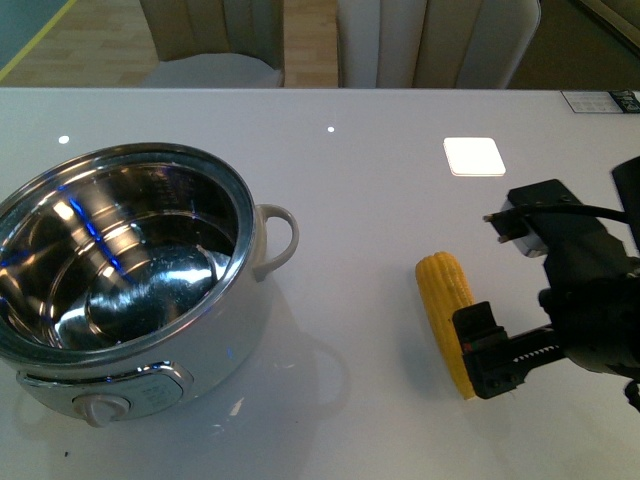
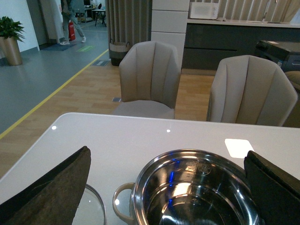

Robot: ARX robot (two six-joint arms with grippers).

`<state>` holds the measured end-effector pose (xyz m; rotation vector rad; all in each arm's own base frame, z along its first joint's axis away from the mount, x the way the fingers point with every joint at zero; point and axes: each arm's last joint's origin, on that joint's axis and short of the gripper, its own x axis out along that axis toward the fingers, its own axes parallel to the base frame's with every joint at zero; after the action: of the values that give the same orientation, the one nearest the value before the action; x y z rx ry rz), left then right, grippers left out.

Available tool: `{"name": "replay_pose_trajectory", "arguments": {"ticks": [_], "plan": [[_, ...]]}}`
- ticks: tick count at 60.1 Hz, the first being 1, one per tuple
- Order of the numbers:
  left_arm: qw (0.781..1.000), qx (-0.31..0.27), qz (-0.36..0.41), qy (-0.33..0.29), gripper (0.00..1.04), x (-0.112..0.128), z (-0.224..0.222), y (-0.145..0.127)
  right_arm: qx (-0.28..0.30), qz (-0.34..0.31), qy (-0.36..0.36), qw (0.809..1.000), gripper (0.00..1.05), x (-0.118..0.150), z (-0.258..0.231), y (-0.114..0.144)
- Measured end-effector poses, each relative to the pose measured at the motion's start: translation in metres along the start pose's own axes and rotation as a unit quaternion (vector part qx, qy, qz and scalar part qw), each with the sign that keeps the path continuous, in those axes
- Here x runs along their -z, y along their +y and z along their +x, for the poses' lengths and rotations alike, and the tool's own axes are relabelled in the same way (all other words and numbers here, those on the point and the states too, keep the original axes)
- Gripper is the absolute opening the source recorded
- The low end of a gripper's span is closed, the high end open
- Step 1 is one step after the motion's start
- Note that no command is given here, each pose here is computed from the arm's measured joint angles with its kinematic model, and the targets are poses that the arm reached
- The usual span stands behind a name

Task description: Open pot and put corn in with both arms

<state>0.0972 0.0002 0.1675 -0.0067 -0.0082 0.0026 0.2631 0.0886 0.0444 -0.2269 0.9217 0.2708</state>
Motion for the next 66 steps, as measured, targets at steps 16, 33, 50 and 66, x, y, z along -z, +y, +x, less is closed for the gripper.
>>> {"name": "replay_pose_trajectory", "arguments": {"ticks": [16,33,50,66], "plan": [[1.000,0.000,0.000,0.000,0.98,0.000,0.000,0.000,0.007,-0.031,0.012,0.999,0.96,-0.009,0.035,0.009],[1.000,0.000,0.000,0.000,0.98,0.000,0.000,0.000,0.009,-0.044,0.038,0.998,0.96,0.003,0.056,0.015],[1.000,0.000,0.000,0.000,0.98,0.000,0.000,0.000,-0.002,-0.033,0.057,0.998,0.57,0.010,0.061,0.016],[1.000,0.000,0.000,0.000,0.98,0.000,0.000,0.000,-0.008,-0.009,0.042,0.999,0.29,0.001,0.039,0.008]]}}
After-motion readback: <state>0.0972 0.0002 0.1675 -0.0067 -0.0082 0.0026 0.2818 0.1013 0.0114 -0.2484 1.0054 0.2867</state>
